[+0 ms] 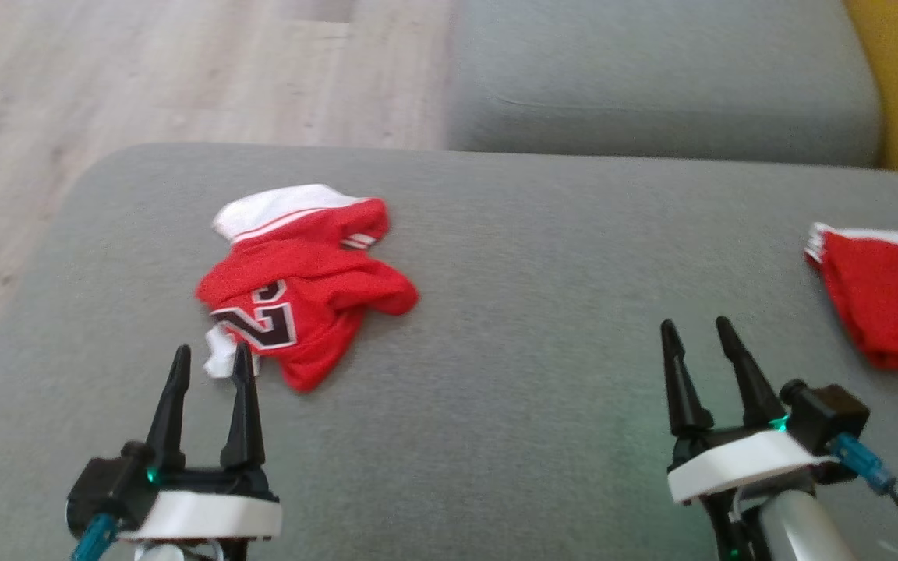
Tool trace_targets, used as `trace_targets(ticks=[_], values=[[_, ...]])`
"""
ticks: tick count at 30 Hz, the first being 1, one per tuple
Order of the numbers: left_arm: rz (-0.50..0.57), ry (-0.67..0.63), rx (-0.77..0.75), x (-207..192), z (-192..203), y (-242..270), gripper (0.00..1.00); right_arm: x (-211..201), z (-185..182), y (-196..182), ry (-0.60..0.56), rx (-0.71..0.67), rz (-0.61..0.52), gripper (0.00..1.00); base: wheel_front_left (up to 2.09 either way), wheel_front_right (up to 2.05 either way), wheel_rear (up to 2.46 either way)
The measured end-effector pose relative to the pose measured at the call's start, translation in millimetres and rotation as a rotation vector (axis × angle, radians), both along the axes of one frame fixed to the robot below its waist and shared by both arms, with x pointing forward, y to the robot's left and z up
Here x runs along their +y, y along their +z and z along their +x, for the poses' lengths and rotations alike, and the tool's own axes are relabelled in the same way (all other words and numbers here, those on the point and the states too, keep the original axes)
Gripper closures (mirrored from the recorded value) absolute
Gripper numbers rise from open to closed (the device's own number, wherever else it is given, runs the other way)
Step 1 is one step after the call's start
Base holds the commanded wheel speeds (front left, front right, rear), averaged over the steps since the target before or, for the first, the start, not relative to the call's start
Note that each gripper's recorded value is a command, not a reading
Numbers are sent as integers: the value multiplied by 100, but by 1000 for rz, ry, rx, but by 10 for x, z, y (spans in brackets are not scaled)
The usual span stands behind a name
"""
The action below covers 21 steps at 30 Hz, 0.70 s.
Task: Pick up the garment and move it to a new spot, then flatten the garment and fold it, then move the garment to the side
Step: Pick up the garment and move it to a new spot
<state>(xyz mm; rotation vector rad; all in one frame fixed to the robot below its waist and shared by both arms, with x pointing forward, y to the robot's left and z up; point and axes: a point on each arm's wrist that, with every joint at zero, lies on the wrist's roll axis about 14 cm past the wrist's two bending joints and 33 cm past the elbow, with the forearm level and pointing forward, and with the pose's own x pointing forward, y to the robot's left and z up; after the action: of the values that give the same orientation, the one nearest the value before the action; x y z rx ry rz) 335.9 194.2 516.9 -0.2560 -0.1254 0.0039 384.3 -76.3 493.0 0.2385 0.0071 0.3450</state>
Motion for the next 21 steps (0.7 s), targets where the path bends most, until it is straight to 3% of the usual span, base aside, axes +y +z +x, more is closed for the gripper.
trace_targets(ticks=[12, 21], values=[[1, 206, 13, 569, -592, -96, 0, 789, -181, -19, 237, 27, 22, 0, 0, 0, 0], [9, 242, 28, 687, -688, -139, 0, 911, -226, -81, 277, 48, 21, 0, 0, 0, 0]])
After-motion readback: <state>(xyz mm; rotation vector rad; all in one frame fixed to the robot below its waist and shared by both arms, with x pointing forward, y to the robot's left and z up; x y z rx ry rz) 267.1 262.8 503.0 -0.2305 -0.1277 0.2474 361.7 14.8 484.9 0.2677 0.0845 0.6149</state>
